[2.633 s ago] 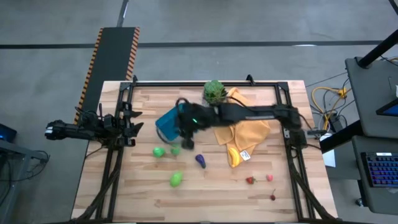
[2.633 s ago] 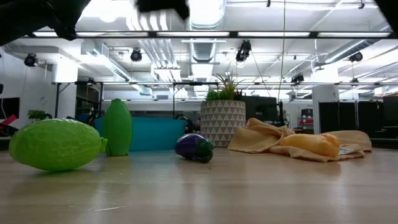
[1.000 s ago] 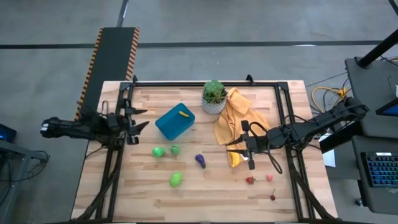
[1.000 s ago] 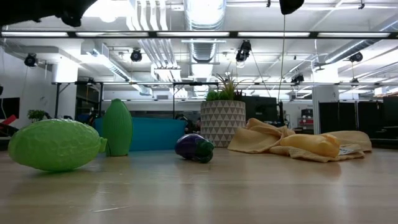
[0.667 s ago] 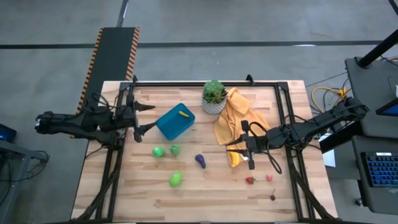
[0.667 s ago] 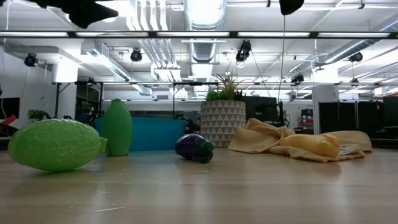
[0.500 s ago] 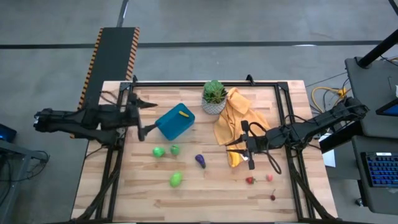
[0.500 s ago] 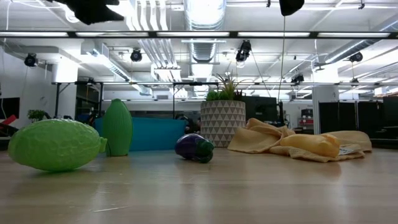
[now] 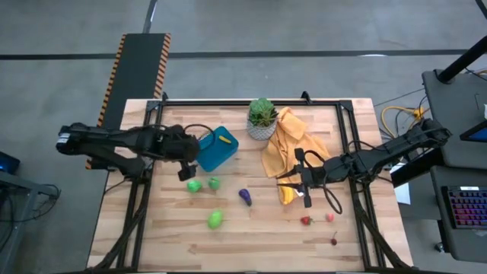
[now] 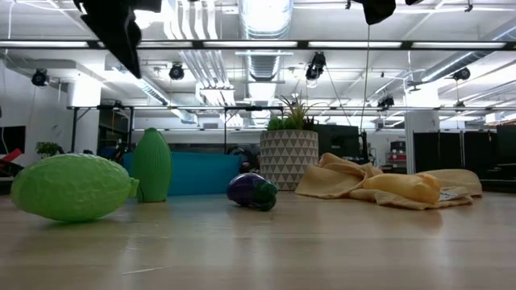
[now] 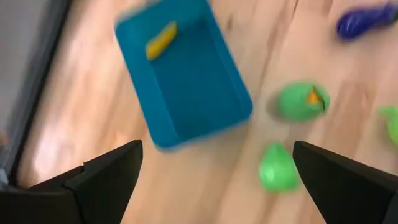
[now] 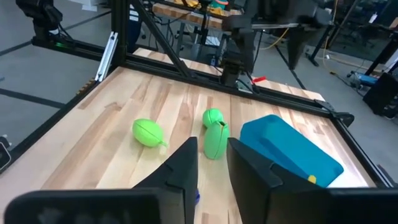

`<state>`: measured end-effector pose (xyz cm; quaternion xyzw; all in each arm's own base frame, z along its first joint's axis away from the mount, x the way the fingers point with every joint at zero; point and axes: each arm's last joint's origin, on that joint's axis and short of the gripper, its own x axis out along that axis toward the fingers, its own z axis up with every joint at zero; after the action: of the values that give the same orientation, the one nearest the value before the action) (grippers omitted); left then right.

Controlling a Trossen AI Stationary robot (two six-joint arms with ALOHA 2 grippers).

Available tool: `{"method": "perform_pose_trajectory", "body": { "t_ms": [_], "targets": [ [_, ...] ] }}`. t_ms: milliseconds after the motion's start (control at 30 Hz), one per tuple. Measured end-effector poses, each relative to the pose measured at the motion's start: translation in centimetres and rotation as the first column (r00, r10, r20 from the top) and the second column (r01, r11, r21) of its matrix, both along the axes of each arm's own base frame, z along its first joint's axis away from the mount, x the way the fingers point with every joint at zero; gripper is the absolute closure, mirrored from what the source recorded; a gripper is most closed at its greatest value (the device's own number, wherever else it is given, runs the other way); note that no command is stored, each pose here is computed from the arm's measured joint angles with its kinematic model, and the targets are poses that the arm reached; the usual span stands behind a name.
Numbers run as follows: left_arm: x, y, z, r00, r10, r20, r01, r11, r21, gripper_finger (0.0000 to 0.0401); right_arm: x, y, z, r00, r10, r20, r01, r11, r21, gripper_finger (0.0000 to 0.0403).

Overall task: Pick and placing Produce into tupperware
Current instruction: Put the green pear into the blue bin

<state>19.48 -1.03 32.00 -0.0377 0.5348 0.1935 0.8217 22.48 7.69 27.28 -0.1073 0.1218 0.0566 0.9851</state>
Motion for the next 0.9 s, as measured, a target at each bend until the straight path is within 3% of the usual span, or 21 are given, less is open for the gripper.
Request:
{"method": "perform_pose_trajectory", "body": {
  "t_ms": [133, 233, 900],
  "targets": [
    [0.8, -0.4, -0.3, 0.989, 0.096, -0.115, -0.111, 0.986, -0.128, 0.0001, 0.0, 0.0, 0.0, 1.000, 0.000, 0.000, 0.000, 1.000, 0.000, 0.0332],
    [1.6, -0.7, -1.0, 0.973, 0.110, -0.201, -0.146, 0.974, -0.175, 0.0001, 0.0, 0.0, 0.0, 1.000, 0.000, 0.000, 0.000, 1.000, -0.002, 0.0332],
    [6.6, -2.5, -8.7, 0.843, 0.086, -0.531, -0.156, 0.984, -0.088, 0.0001, 0.0, 0.0, -0.2, 1.000, -0.002, -0.018, 0.002, 1.000, -0.003, 0.0334]
  ]
}}
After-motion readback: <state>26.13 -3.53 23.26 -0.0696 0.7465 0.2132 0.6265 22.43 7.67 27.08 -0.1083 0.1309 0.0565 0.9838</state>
